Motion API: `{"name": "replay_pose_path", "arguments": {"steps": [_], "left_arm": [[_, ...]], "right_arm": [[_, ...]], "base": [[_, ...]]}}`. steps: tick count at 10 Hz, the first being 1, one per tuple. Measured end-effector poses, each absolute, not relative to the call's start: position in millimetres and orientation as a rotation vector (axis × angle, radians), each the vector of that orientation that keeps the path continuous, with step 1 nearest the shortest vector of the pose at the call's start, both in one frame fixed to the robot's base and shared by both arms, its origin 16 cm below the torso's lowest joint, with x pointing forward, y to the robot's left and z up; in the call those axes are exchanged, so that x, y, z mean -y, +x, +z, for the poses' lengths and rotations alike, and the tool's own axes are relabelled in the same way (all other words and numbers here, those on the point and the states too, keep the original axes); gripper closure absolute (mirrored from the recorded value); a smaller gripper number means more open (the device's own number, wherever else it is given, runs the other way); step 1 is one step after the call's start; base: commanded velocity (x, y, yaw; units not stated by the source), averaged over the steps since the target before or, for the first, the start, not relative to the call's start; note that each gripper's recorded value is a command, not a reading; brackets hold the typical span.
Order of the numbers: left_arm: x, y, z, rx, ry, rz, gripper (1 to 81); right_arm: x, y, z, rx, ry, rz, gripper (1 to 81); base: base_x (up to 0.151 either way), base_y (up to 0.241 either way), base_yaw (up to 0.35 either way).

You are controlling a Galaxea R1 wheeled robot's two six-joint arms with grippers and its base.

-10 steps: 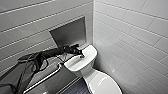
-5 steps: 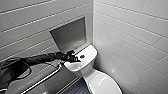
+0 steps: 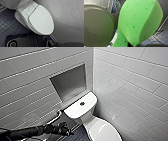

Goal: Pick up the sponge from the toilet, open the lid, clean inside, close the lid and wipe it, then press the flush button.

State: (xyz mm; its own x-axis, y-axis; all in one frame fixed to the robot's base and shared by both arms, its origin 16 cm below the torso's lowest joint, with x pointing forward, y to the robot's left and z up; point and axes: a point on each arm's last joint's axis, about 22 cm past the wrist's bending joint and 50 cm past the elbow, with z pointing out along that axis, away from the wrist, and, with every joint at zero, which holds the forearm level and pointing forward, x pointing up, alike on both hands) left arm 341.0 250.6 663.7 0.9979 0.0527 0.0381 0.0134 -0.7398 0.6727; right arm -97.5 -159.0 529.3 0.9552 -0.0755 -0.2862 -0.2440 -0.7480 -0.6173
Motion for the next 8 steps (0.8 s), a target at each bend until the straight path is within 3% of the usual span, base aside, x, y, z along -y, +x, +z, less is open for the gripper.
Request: {"name": "replay_pose_path", "arguments": {"steps": [8], "left_arm": [[-259.6, 25.8, 539.7, -0.184, 2.519, -0.216, 81.1]], "right_arm": [[164.0, -110.6, 510.2, -0.206, -2.454, 0.321, 81.1]], "base": [[0.0, 0.0, 0.0]]}}
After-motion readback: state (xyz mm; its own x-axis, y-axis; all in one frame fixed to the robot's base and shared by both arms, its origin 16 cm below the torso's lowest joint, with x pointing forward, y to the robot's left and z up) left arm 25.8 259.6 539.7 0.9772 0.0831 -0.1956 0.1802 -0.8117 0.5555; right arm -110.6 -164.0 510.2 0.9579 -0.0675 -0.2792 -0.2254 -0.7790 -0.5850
